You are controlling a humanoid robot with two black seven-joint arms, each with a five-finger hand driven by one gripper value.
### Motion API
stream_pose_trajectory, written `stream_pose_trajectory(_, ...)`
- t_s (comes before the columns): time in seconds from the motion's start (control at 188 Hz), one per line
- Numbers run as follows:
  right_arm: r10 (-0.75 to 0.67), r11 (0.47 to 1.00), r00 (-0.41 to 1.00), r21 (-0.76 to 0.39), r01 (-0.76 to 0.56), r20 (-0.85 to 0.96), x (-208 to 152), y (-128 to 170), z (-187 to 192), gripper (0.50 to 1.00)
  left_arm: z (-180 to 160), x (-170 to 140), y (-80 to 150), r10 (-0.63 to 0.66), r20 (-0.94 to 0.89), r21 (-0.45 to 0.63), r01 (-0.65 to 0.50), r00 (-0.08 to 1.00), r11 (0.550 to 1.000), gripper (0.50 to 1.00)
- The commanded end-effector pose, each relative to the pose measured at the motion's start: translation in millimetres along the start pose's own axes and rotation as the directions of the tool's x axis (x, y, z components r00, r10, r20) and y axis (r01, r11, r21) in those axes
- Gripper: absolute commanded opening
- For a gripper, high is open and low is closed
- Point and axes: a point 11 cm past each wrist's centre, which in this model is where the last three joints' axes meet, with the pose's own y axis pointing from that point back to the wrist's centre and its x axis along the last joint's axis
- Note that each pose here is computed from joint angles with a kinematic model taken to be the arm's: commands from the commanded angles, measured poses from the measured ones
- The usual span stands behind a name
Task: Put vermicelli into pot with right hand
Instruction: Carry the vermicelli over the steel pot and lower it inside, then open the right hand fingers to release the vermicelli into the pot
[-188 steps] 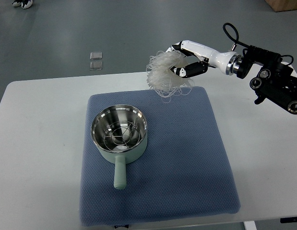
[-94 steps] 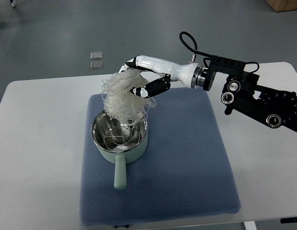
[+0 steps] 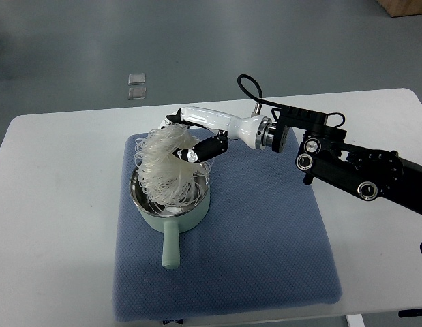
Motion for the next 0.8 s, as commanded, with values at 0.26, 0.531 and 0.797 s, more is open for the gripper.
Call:
stream_pose_trajectory(0.26,-0.012,1.0,1.0,-0.014,0.012,-0.006,-4.9,-3.3,4.4,0.5,0.0,0.0,0.0,0.0,0.0,0.0,0.0,1.0,1.0,1.0)
stream_pose_trajectory(0.531,0.002,1.0,1.0,-0.032,-0.002,0.005,-6.6,-8.8,10.5,0.627,0.0,0.6,0.0,0.002,0.0,0.0,-0.002,1.0,1.0,1.0)
stream_pose_trajectory(0.797,0.047,0.998,0.999,-0.032,-0.047,0.02,-7.6,-9.4,12.6,0.862,0.0,0.0,0.0,0.0,0.0,0.0,0.0,1.0,1.0,1.0)
